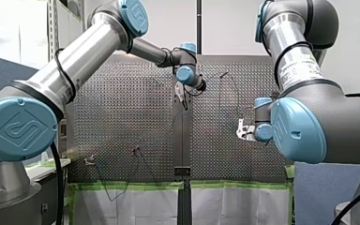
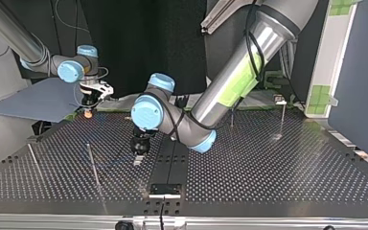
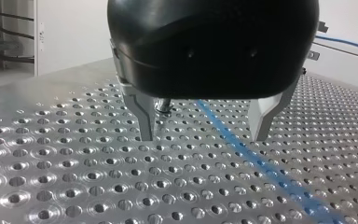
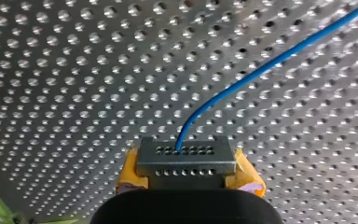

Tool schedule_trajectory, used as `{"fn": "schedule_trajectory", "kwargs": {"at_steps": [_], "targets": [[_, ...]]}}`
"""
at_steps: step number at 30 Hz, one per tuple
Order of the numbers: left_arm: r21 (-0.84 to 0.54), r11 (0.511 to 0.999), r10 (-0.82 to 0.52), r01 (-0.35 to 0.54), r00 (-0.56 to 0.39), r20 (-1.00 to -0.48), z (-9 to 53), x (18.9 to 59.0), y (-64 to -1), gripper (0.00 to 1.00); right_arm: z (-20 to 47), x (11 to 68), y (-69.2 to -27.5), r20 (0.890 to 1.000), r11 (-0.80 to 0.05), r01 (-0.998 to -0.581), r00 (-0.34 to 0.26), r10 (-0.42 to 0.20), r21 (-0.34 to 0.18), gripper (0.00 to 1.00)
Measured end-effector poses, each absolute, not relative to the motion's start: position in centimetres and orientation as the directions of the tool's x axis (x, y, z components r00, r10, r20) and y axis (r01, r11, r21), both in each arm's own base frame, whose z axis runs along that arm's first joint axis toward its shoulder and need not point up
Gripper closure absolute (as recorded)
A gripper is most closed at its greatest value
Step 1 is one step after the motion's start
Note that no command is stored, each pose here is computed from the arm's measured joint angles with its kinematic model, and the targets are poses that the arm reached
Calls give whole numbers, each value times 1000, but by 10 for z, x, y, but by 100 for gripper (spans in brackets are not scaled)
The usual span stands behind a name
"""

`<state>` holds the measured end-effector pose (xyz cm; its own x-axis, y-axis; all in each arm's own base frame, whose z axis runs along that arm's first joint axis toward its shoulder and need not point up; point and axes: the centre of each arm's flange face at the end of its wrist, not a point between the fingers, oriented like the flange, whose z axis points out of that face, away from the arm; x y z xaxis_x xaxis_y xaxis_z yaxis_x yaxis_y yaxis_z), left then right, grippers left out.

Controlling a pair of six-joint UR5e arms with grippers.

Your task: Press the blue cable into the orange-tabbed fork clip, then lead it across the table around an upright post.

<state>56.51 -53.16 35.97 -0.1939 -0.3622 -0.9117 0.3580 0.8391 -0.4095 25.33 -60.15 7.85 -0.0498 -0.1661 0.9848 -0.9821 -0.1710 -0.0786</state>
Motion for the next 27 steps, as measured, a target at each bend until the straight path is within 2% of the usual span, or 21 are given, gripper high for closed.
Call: {"fn": "schedule_trajectory", "kwargs": {"at_steps": [6,17,27], "targets": [[-413,842,-362,348,-204,-909,358,565,-530,0,60,253,-601,983,-168,-982,-51,-178,-82,100],[-401,864,-339,306,-237,-911,353,562,-523,0,41,243,-608,985,-146,-985,-69,-160,-93,100],[-404,862,-341,306,-239,-909,354,562,-523,0,18,227,-614,985,-119,-988,-79,-151,-98,100]]}}
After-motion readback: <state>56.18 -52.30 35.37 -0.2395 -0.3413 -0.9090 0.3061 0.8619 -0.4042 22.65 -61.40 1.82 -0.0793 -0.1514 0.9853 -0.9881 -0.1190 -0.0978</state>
